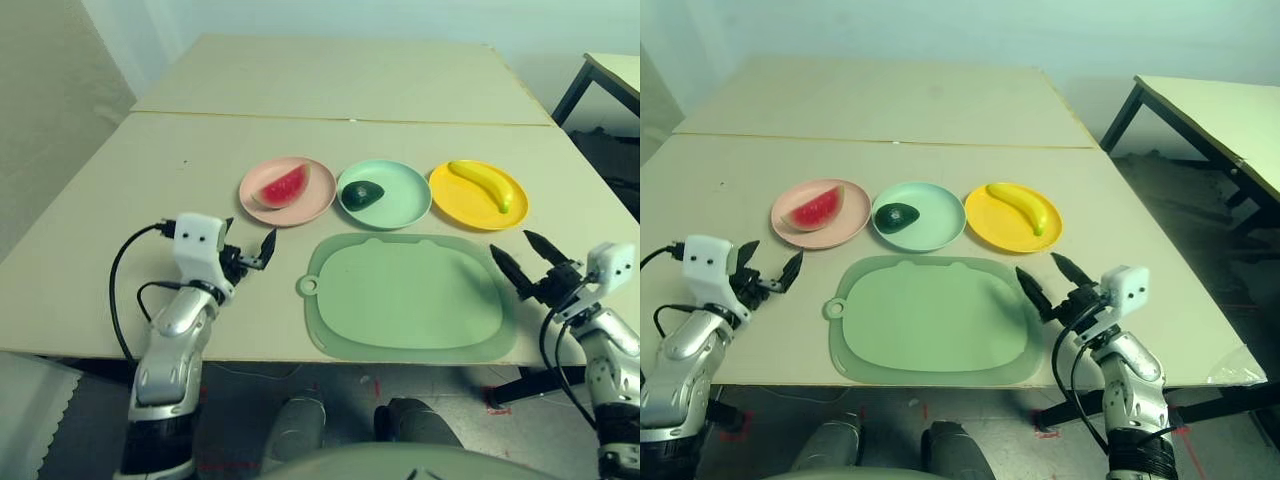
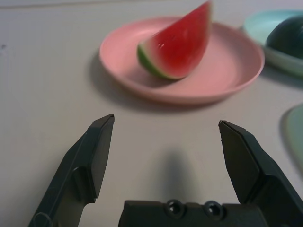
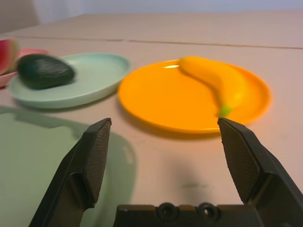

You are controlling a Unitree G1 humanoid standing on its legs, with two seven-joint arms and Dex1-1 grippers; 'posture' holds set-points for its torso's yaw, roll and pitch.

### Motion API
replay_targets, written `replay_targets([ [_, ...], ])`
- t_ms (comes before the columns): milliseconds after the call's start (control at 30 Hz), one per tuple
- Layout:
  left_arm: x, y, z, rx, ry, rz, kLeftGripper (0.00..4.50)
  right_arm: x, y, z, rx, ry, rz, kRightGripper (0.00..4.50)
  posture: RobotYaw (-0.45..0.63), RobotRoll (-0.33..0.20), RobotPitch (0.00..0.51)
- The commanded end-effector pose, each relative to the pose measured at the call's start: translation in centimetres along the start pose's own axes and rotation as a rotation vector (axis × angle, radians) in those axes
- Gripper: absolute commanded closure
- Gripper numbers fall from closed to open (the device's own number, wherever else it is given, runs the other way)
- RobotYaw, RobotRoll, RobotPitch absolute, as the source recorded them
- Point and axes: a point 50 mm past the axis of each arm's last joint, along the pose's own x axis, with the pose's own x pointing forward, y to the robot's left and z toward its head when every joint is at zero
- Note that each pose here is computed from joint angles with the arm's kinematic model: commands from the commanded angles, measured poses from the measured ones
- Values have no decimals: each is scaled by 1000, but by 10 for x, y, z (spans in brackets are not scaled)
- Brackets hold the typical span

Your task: Place the fruits into color-matched plates.

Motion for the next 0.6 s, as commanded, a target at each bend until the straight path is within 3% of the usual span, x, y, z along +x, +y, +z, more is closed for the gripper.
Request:
replay_targets([
  [33,-3,2,-6,12,14,13,12,-13,-15,-3,-5,9,-74,0,128,0,89],
  [233,-4,8,-6,26,13,43,12,-16,-25,-6,-27,25,-91,0,138,0,89],
  [600,-5,23,-1,35,0,110,12,-16,-12,-16,-36,32,-39,0,167,0,105],
])
